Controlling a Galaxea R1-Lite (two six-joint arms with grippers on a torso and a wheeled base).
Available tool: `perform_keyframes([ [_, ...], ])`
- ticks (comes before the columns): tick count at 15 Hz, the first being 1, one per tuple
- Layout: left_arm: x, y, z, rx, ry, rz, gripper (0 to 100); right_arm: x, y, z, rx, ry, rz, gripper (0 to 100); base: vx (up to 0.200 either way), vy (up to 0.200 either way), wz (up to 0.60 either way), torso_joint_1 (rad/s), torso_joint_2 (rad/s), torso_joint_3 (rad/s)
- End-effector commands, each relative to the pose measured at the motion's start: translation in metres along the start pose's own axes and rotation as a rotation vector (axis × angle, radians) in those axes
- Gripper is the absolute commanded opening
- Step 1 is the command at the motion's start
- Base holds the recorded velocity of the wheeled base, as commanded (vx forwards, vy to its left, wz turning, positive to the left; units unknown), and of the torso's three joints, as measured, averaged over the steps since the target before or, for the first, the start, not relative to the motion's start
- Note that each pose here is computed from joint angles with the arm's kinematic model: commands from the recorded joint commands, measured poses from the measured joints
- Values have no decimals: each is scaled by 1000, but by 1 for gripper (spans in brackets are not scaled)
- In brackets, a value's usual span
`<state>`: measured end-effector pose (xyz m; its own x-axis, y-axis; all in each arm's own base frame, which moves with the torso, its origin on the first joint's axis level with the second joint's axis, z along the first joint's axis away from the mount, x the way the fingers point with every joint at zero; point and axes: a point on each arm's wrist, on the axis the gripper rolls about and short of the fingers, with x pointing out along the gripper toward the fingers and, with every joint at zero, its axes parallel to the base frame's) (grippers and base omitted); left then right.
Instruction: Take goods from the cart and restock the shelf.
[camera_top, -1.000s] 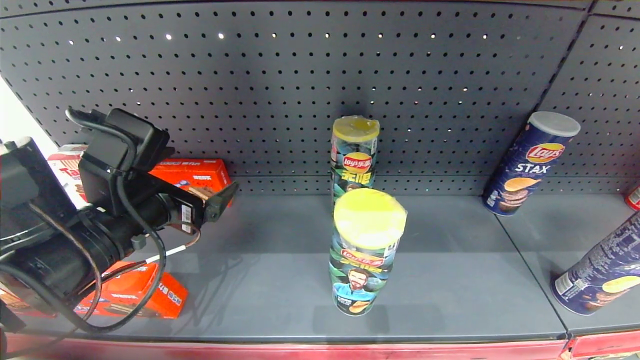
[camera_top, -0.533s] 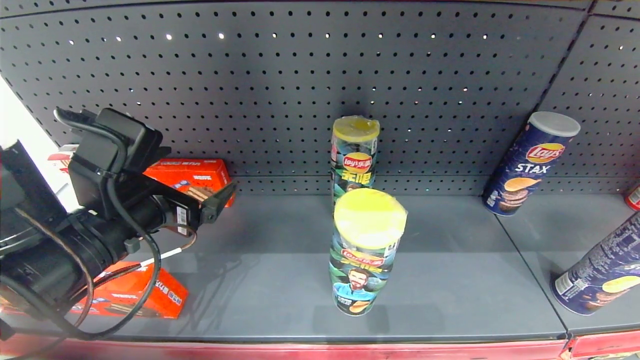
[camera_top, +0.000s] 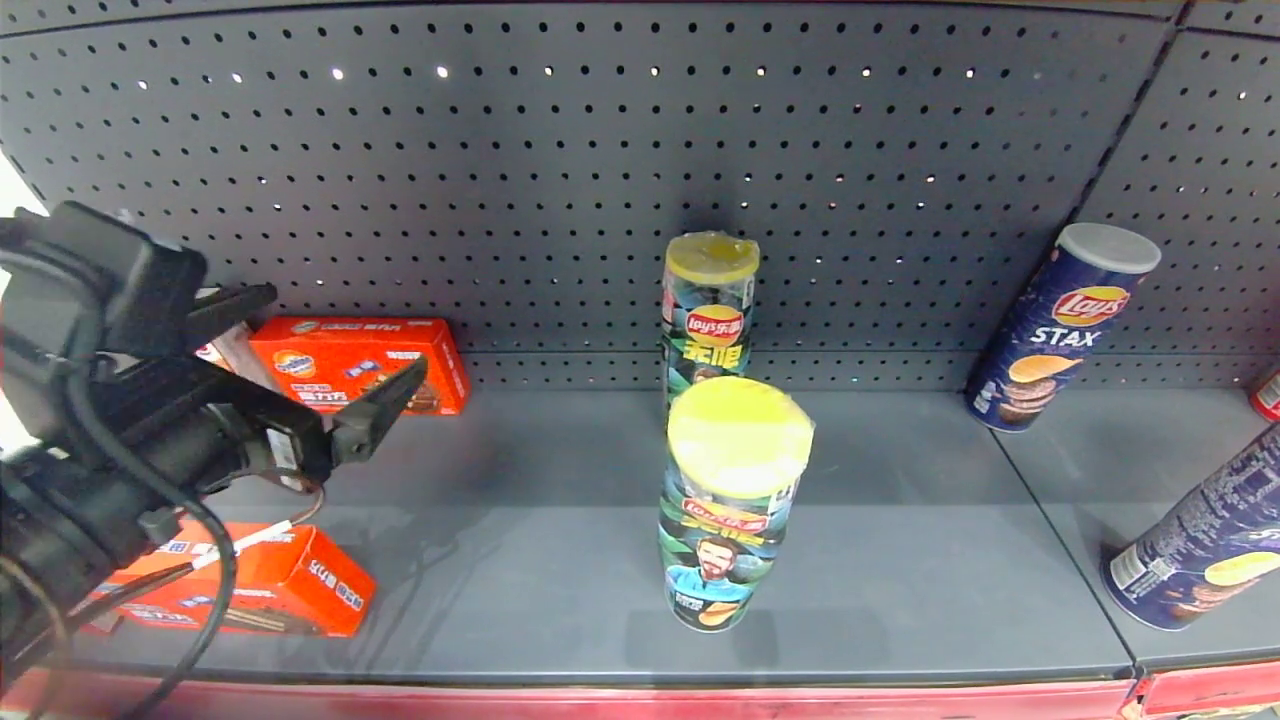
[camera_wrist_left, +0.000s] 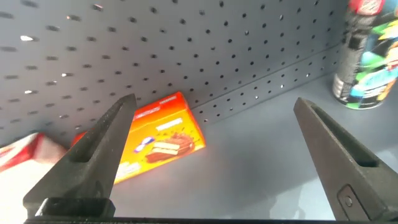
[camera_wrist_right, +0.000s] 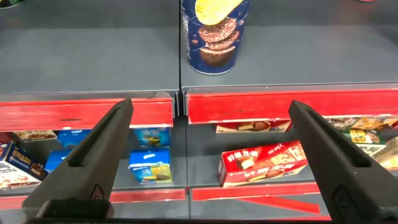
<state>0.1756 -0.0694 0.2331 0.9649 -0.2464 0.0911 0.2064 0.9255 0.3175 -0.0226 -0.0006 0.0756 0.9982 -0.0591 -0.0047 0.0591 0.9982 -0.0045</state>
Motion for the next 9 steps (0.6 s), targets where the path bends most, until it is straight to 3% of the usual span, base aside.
perform_keyframes([
  [1, -54, 5, 10, -21, -105, -8, 100, 0, 0, 0, 0, 1, -1, 100, 0, 0, 0, 0, 0, 0],
  [3, -71, 4, 10, -20, -136, -23, 100, 0, 0, 0, 0, 1, -1, 100, 0, 0, 0, 0, 0, 0],
  [4, -106, 10, -8, 14, -135, 56, 100, 0, 0, 0, 0, 1, -1, 100, 0, 0, 0, 0, 0, 0],
  [7, -154, 12, -37, 20, -95, 116, 100, 0, 0, 0, 0, 1, -1, 100, 0, 0, 0, 0, 0, 0],
  [9, -190, 10, -62, 20, -54, 214, 100, 0, 0, 0, 0, 1, -1, 100, 0, 0, 0, 0, 0, 0],
])
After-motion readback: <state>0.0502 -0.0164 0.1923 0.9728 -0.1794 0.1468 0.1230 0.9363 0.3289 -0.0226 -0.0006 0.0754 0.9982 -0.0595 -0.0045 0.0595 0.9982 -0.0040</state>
